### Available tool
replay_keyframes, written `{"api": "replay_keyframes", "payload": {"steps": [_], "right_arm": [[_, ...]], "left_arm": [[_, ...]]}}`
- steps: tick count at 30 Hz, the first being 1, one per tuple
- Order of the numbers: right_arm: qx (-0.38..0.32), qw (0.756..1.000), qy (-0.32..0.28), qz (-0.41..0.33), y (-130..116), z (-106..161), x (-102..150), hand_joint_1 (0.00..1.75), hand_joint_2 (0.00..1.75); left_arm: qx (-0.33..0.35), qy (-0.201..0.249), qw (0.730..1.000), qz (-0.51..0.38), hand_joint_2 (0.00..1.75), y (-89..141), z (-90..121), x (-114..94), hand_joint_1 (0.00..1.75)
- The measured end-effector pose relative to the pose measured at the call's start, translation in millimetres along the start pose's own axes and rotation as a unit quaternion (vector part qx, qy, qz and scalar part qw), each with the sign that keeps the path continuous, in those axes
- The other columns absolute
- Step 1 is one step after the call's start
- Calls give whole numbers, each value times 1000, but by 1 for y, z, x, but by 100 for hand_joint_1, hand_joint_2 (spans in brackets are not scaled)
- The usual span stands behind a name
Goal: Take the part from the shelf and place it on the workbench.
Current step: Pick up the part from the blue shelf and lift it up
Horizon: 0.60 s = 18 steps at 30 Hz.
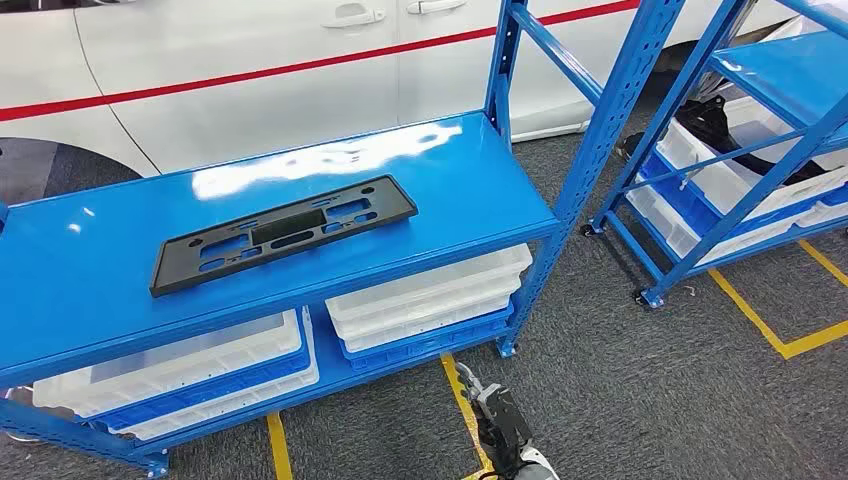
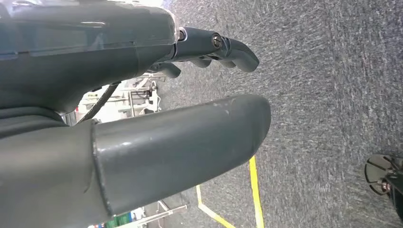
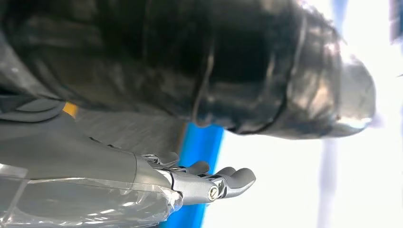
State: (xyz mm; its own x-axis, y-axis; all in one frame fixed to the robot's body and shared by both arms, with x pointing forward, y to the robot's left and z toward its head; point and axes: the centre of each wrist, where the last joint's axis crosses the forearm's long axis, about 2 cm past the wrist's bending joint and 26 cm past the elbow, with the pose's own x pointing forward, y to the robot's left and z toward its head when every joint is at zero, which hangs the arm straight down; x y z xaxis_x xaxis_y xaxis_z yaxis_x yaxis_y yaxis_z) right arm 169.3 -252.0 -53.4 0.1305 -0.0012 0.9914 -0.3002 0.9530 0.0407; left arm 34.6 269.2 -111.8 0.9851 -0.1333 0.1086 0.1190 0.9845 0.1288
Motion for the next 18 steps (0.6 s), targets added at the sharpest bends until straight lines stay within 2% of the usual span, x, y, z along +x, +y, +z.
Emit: {"api": "replay_keyframes", "payload": {"steps": [1, 5, 7, 11, 14, 18], "right_arm": [[3, 1000, -8, -3, 0, 0, 3, 0, 0], [16, 998, -63, -10, 1, -5, 28, 0, 175], [19, 995, -93, -9, 0, -7, 42, 0, 175], [24, 989, -144, 2, -4, -6, 68, 0, 0], [30, 984, -175, 14, -7, -6, 83, 0, 0], [34, 981, -189, 20, -8, -4, 89, 0, 0]], "left_arm": [[-1, 1, 1000, -1, 0, 0, 0, 0, 0], [-9, 8, 1000, -3, 0, 1, 0, 0, 0], [-12, 10, 1000, 0, 0, 1, 0, -1, 0], [-13, 10, 1000, 2, 0, 1, 0, -1, 0], [-14, 10, 1000, 4, 0, 1, 0, 0, 0], [-15, 10, 1000, 6, 0, 1, 0, 0, 0]]}}
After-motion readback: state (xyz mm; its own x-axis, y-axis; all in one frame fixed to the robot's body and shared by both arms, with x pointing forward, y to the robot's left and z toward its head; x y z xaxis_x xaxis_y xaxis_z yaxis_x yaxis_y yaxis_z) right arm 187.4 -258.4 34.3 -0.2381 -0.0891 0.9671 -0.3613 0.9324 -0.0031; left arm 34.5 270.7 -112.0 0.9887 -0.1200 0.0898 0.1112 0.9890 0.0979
